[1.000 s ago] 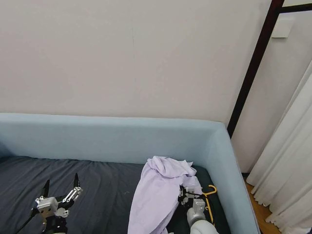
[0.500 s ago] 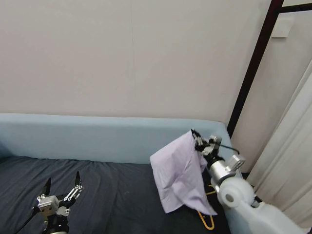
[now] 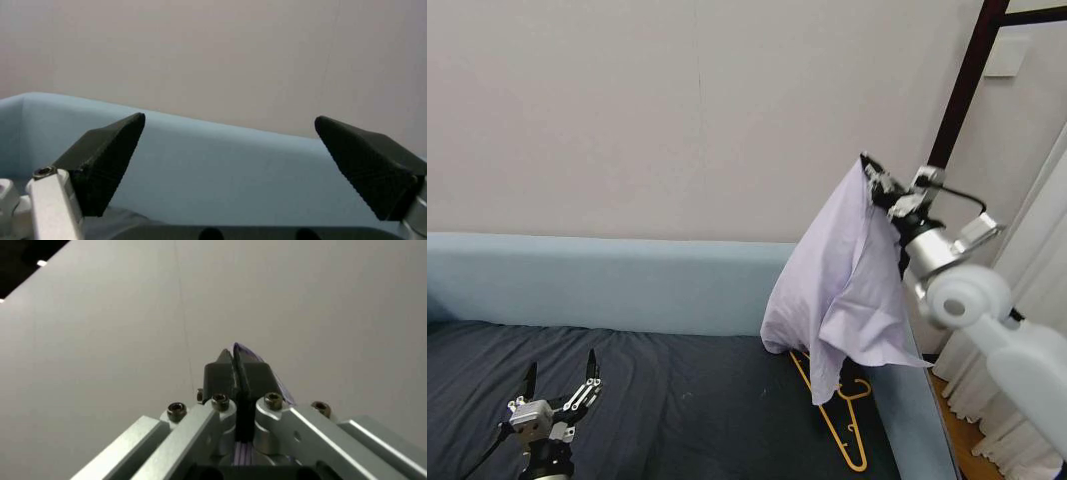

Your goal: Pick up the clothes from the sofa and hang them on the clothes hanger.

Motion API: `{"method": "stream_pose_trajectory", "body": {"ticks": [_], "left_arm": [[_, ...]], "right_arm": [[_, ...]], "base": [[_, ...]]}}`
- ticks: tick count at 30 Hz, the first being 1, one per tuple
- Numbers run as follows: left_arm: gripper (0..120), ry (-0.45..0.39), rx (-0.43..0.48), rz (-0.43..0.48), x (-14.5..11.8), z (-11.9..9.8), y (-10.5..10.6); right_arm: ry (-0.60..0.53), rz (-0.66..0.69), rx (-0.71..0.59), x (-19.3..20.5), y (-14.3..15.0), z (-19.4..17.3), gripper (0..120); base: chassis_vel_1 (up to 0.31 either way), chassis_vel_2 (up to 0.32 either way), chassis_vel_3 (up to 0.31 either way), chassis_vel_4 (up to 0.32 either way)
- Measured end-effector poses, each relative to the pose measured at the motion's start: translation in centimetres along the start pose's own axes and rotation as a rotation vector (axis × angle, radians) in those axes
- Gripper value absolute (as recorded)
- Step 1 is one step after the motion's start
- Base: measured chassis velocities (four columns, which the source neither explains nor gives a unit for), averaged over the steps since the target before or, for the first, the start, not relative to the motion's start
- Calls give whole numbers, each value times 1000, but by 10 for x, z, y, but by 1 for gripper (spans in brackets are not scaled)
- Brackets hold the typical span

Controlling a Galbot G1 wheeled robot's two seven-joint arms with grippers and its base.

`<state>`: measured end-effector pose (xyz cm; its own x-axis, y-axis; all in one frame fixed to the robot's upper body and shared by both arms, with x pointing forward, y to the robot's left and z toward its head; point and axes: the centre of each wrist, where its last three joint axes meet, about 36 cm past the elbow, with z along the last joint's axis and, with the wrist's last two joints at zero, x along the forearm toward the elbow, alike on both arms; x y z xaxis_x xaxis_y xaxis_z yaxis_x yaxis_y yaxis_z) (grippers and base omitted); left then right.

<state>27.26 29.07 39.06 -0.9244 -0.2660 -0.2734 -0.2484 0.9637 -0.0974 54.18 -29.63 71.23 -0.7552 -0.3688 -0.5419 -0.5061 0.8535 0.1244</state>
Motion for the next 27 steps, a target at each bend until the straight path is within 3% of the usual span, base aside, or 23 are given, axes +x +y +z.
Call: {"method": "stream_pose_trajectory", "body": {"ticks": [4, 8, 12, 13, 15, 17, 18, 22, 23, 27], "left_arm": [[100, 1, -7, -15, 0, 3, 6], [100, -2, -9, -41, -3, 5, 16], [100, -9, -20, -79, -10, 6, 32], [100, -9, -20, -79, -10, 6, 32], [100, -10, -24, -89, -11, 5, 37], [100, -6, -28, -99, -10, 6, 42], [100, -6, -28, -99, -10, 6, 42], [100, -5, -38, -111, -9, 8, 49], [100, -5, -38, -111, -9, 8, 49], [100, -7, -43, -116, -7, 9, 52]], "right_arm": [[72, -76, 33, 6, 3, 7, 0], [198, -170, 53, 38, 14, 56, 0], [334, -259, -51, 81, 57, 147, 0], [334, -259, -51, 81, 57, 147, 0], [387, -283, -99, 100, 81, 186, 0], [493, -316, -159, 141, 124, 248, 0], [493, -316, -159, 141, 124, 248, 0], [631, -347, -176, 206, 175, 318, 0], [631, -347, -176, 206, 175, 318, 0], [722, -245, -186, 249, 225, 350, 4]], "base": [[0, 0, 0, 0], [0, 0, 0, 0], [0, 0, 0, 0], [0, 0, 0, 0], [0, 0, 0, 0], [0, 0, 0, 0], [0, 0, 0, 0], [0, 0, 0, 0], [0, 0, 0, 0], [0, 0, 0, 0]]}}
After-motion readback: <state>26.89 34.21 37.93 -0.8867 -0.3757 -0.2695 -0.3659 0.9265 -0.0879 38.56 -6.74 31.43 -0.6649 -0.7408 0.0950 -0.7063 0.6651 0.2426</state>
